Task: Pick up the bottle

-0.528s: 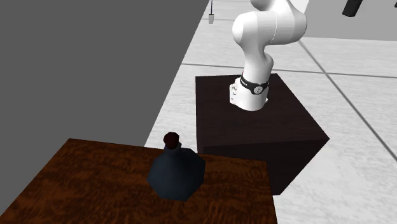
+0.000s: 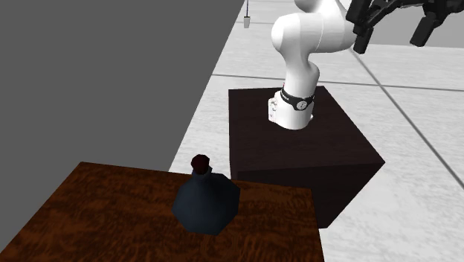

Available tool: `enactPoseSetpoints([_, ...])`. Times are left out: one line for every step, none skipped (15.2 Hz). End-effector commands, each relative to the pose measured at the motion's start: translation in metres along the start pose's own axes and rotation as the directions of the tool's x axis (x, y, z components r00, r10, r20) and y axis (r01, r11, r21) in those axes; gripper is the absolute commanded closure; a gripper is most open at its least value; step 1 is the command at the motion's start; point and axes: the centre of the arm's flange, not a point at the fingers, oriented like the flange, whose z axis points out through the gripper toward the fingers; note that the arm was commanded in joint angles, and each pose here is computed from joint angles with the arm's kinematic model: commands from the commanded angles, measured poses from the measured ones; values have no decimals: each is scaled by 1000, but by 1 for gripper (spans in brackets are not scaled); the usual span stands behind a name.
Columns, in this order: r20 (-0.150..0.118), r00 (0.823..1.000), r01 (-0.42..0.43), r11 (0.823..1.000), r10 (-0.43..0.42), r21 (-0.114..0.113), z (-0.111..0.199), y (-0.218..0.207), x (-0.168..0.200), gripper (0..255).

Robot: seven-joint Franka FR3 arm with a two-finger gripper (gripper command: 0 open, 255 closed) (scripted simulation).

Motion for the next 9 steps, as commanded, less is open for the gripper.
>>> enactPoseSetpoints([-3,1000,0,1000,0,-7,12,24,2,0])
enactPoseSetpoints([-4,1000,-1,1000,1,-10,18,35,4,0])
enactPoseSetpoints([-5,1000,-1,1000,1,-13,24,46,6,0])
enactPoseSetpoints([-7,1000,-2,1000,2,-16,30,57,7,0])
enactPoseSetpoints([-8,1000,-3,1000,2,-19,36,68,9,0])
enactPoseSetpoints([-9,1000,-3,1000,3,-22,42,79,10,0])
enactPoseSetpoints([-10,1000,-4,1000,3,-25,48,90,12,0])
enactPoseSetpoints([-12,1000,-4,1000,4,-28,54,102,14,0])
enactPoseSetpoints([-13,1000,-5,1000,4,-31,60,113,15,0])
